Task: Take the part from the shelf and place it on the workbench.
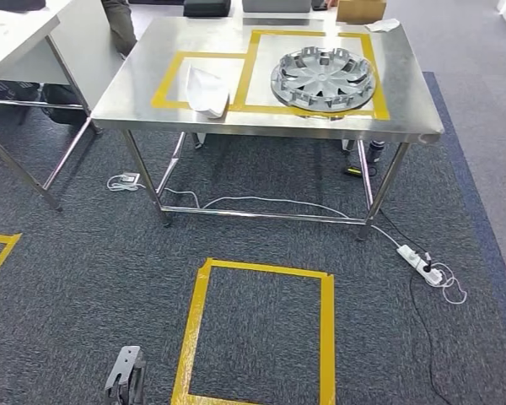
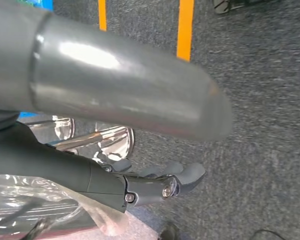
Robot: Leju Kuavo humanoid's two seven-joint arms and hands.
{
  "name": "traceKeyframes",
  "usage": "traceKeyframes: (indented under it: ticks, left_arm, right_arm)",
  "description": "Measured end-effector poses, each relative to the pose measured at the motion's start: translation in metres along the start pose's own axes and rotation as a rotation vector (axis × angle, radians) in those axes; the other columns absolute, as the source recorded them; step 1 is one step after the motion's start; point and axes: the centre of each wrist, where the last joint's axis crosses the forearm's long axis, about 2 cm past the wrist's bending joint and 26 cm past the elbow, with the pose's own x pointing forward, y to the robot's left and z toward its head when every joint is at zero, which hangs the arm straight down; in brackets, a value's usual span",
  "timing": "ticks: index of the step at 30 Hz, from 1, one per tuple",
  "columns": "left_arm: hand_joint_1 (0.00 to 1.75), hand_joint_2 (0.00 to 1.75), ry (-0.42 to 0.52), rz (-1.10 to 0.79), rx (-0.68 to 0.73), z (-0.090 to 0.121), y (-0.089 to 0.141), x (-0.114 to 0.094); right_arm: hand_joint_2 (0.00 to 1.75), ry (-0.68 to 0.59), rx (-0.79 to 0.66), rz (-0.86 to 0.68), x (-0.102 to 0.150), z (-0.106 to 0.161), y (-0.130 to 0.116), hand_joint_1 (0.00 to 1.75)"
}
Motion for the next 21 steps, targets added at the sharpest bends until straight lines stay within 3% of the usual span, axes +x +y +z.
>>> traceKeyframes:
  ticks: [21]
  left_arm:
    - [0.00,0.00,-0.016,-0.040,0.005,-0.0052,0.0007,0.0069]
  right_arm:
    - [0.00,-0.009,-0.009,0.074,-0.0036,-0.0008,0.0001,0.00]
